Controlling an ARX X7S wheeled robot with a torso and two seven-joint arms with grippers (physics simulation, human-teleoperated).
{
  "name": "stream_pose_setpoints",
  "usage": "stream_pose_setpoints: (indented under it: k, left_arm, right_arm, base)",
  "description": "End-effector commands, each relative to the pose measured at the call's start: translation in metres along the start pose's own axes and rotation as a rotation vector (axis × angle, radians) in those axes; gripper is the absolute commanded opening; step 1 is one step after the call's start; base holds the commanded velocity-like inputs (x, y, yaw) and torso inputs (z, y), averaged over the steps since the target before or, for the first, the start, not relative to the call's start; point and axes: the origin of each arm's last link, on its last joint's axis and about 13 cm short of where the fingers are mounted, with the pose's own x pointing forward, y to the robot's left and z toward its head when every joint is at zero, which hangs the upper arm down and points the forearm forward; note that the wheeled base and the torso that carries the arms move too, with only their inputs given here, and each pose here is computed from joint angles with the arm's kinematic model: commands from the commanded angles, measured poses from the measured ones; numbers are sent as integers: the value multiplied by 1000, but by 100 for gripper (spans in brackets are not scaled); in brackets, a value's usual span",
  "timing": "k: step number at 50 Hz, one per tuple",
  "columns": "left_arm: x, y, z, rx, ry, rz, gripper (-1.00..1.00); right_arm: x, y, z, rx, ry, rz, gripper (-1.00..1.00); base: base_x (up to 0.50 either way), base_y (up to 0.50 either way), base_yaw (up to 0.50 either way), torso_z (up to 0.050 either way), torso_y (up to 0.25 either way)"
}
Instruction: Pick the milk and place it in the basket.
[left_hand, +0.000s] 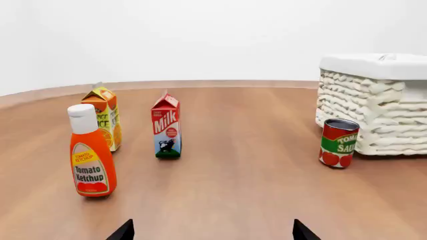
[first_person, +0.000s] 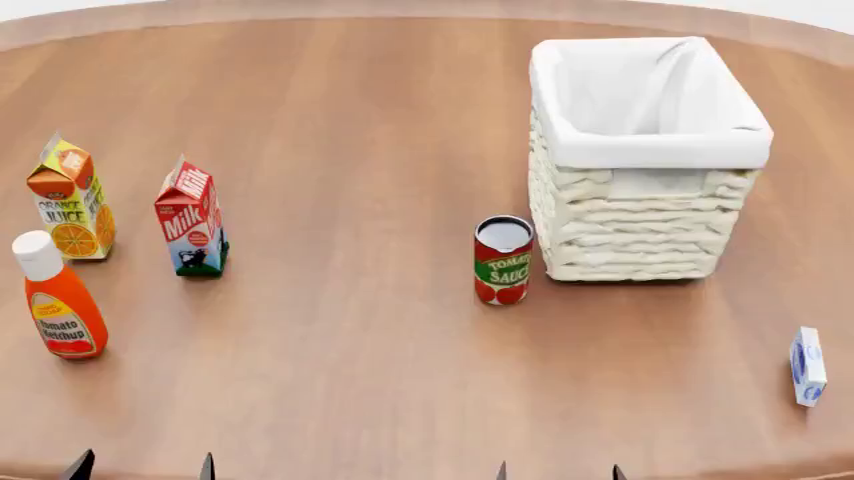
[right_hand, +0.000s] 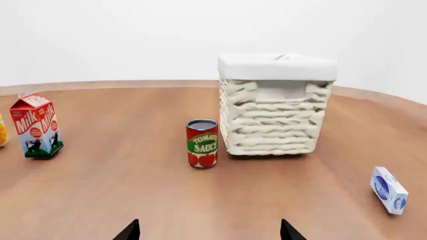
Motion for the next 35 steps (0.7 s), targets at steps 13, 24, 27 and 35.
stream_pose_setpoints:
  k: [13,24,27,35]
  left_arm:
    - [2,3,-2,13,3,8,100]
    - [2,4,-5,30,3,13,100]
    - [3,4,-5,32,0,16,100]
    - [2,4,-6,40,0,17,100]
  right_arm:
    - [0,4,2,-30,-1,3,100]
    - [1,5,4,-53,3,5,100]
    - [2,6,4,-61,12,8,100]
    - [3,6,1,-64,27,7,100]
  base:
    - [0,158,0,0,0]
    - [0,500,0,0,0]
    - [0,500,0,0,0]
    - [0,500,0,0,0]
